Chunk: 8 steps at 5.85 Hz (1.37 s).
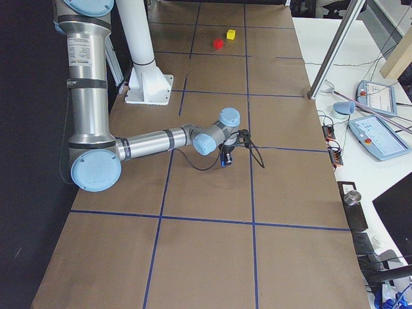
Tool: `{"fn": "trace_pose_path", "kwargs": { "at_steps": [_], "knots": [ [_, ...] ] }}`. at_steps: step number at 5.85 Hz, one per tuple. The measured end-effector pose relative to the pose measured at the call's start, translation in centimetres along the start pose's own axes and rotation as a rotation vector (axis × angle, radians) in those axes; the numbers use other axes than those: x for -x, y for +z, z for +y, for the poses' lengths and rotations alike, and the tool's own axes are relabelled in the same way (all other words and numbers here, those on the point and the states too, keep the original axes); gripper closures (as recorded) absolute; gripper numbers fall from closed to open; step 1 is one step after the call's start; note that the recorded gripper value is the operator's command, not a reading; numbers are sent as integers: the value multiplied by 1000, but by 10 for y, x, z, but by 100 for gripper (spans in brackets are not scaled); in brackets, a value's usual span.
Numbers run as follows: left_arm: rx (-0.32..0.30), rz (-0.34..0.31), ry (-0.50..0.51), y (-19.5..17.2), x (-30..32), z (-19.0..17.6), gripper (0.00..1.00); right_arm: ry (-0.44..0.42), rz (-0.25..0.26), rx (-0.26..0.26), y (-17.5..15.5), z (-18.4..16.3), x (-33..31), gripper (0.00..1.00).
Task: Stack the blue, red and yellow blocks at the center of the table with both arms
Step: 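Carry the blue cube with the right gripper to the table center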
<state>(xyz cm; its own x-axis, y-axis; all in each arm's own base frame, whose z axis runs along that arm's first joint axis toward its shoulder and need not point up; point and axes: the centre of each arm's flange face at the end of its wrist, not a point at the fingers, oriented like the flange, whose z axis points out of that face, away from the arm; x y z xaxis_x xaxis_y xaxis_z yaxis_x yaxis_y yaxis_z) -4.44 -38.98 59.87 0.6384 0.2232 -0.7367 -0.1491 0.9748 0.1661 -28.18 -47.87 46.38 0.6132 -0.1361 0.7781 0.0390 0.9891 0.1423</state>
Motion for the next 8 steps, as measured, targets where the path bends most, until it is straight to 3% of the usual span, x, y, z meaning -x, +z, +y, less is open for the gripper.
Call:
{"fn": "trace_pose_path", "kwargs": {
  "at_steps": [2,5,8],
  "knots": [
    [-2,20,-1,1,-1,0,0,96,-98,6,19,-7,152,100],
    [-1,24,-6,1,-1,1,0,247,-19,-5,66,-33,339,100],
    [2,25,-11,3,1,2,0,263,16,39,101,-27,400,100]
  ]
}}
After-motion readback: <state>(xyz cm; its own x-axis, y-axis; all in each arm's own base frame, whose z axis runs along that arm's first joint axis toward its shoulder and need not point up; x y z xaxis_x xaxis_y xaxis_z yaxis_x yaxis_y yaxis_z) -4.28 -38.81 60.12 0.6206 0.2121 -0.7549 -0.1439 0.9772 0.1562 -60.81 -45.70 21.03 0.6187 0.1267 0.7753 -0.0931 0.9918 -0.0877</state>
